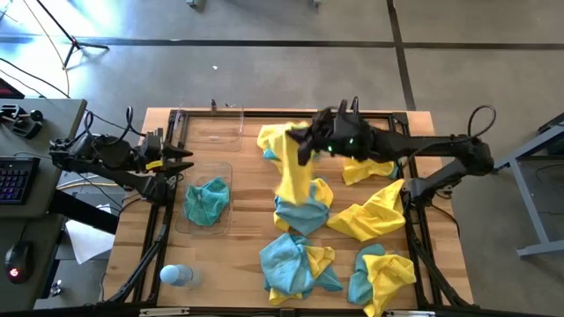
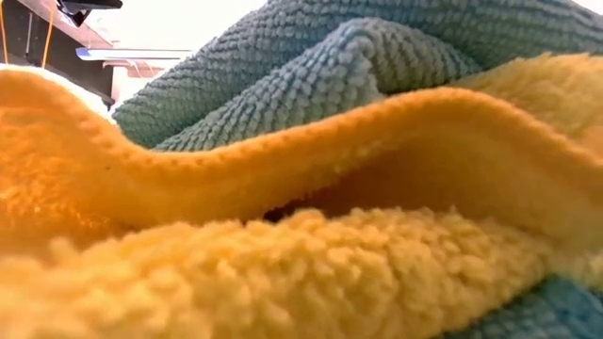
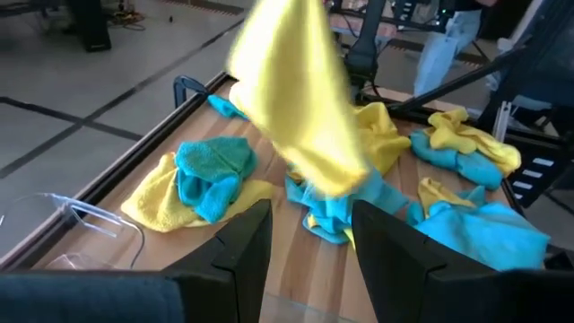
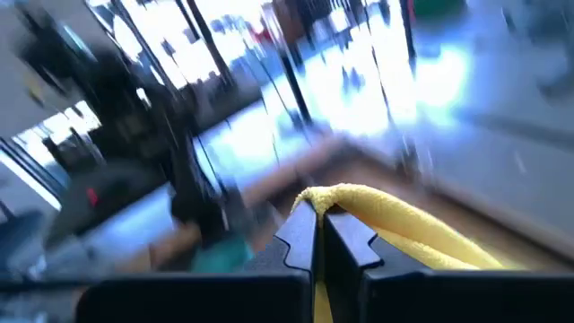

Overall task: Sort microfiber towel by color & place in baskets
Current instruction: Put the yellow microfiber cloth into the top transparent bin

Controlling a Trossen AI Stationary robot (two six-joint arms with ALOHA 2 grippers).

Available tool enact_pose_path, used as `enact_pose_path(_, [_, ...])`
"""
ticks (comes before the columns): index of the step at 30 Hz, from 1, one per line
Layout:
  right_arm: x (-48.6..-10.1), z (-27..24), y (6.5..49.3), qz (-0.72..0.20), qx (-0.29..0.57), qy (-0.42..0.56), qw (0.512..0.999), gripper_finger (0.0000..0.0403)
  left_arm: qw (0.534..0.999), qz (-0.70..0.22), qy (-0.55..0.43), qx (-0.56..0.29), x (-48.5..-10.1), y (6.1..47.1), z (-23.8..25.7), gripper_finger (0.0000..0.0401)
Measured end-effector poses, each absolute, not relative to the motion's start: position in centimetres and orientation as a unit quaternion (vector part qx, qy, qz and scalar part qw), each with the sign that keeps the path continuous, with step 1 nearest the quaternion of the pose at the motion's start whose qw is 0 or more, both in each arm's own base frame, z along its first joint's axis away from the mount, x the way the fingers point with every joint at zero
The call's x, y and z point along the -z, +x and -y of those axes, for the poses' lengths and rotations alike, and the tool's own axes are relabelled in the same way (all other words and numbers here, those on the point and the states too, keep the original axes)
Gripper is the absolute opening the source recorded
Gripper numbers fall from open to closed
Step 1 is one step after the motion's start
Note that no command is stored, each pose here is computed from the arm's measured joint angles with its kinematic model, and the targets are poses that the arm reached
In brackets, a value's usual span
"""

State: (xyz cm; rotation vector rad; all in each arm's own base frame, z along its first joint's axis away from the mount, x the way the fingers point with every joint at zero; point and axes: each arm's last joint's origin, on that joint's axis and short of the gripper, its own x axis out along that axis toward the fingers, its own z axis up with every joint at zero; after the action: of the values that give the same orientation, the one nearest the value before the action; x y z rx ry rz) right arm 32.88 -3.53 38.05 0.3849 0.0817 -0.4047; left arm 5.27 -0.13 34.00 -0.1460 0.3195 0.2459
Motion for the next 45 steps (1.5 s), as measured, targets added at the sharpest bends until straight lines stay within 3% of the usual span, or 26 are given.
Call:
enact_pose_path(4, [-38.1,6.7,34.6,0.025,0.173,0.159,0.972,0.0001,0.976,-0.157,-0.071,-0.130,-34.0,5.3,0.1,0.0142])
enact_pose_path(8, [-38.1,10.6,37.8,0.024,0.144,0.146,0.978,0.0001,0.974,-0.151,-0.073,-0.151,-34.0,5.3,0.0,0.0142])
enact_pose_path(20, [-43.3,17.9,47.4,0.140,0.030,0.030,0.989,0.0000,0.970,-0.143,-0.071,-0.182,-34.1,5.2,-0.2,0.0142])
enact_pose_path(24, [-39.7,18.6,48.5,0.207,0.047,0.007,0.977,0.0000,0.969,-0.142,-0.070,-0.188,-34.1,5.2,-0.2,0.0142])
enact_pose_path(32, [-35.0,19.5,49.1,0.152,0.135,0.014,0.979,0.0000,0.965,-0.135,-0.065,-0.215,-34.1,5.2,-0.4,0.0142])
enact_pose_path(39, [-35.8,19.5,48.5,0.223,0.161,-0.013,0.961,0.0000,0.964,-0.133,-0.063,-0.223,-34.1,5.1,-0.4,0.0142])
enact_pose_path(45, [-35.8,19.4,48.6,0.220,0.128,-0.008,0.967,0.0000,0.963,-0.133,-0.063,-0.224,-34.1,5.1,-0.4,0.0142])
